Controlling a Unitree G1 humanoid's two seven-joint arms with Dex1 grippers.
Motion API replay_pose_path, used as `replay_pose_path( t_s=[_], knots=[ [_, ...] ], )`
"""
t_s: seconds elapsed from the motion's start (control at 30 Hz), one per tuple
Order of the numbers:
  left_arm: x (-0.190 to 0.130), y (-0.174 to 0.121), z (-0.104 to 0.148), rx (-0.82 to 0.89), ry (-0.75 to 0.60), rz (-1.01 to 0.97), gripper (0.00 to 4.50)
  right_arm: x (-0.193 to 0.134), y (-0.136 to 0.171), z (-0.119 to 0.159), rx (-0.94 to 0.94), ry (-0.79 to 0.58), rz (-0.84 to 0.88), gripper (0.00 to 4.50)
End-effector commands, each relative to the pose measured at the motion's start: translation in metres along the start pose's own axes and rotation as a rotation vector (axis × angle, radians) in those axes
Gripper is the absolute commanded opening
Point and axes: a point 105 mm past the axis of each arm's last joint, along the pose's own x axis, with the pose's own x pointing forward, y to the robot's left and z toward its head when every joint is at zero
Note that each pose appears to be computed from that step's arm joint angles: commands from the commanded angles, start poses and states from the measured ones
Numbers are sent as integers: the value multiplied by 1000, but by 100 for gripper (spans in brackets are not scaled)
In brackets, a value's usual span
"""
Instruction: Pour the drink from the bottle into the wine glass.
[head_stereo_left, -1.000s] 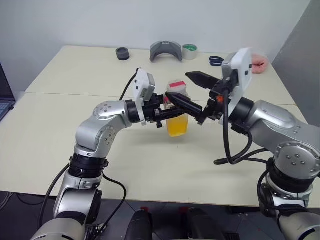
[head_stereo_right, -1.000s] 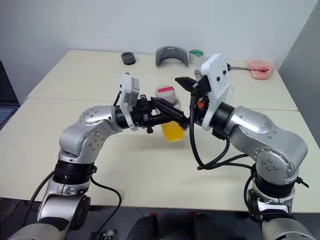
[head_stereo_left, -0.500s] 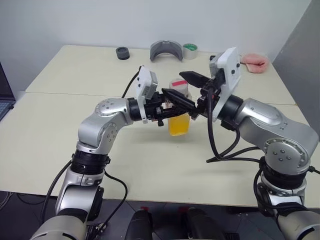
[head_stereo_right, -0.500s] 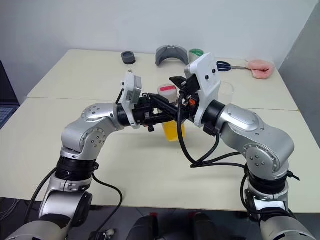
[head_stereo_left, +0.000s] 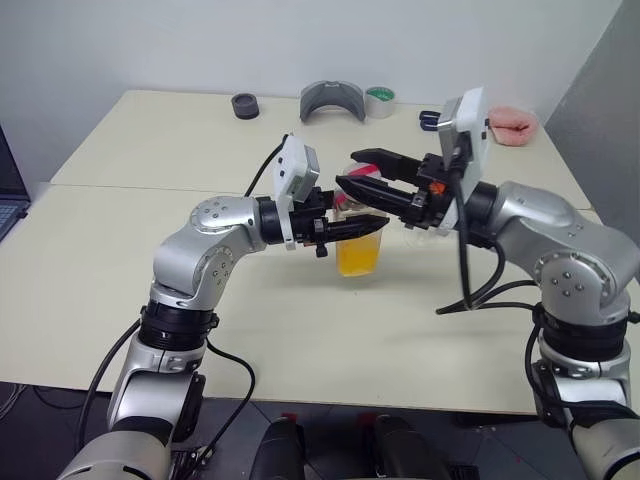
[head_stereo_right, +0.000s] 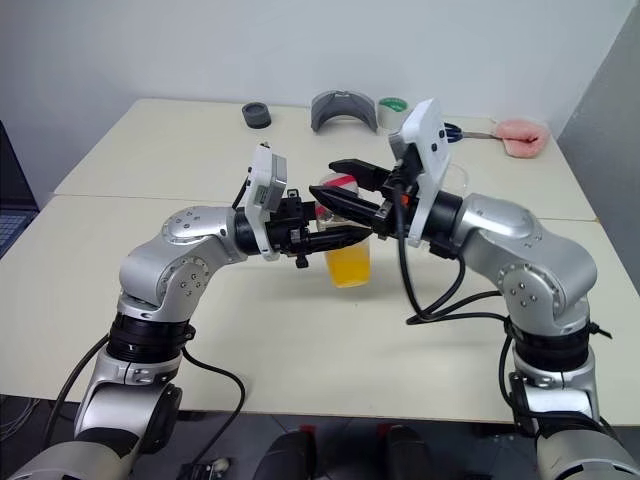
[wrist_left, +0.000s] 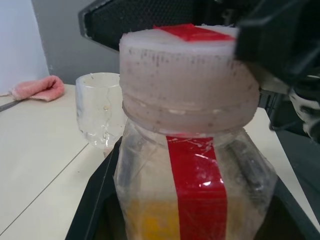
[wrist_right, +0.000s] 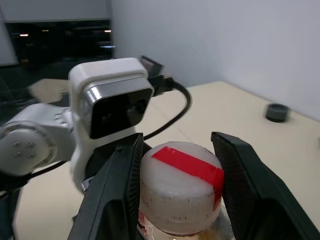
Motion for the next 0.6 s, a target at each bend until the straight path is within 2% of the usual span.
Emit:
replay_pose_path(
  t_s=[0.03,0.17,0.3,0.37,0.4,0.57,0.6],
  knots=[
    [-7,-21,18,38,-36,-67,195,4,15,12,-58,-53,378,183],
    [-11,-31,20,32,-30,-73,195,12,19,3,-75,-54,631,183],
    [-15,-33,21,28,-17,-57,195,22,15,-9,-92,-39,705,183],
    [-16,-31,21,27,-13,-49,195,22,11,-11,-91,-29,713,260],
    [-17,-30,21,26,-11,-44,195,19,8,-10,-90,-22,709,275],
    [-19,-23,17,25,-7,-27,195,-10,-5,-1,-106,46,597,447],
    [-19,-22,17,25,-9,-23,195,-15,-7,0,-102,61,571,447]
  ],
)
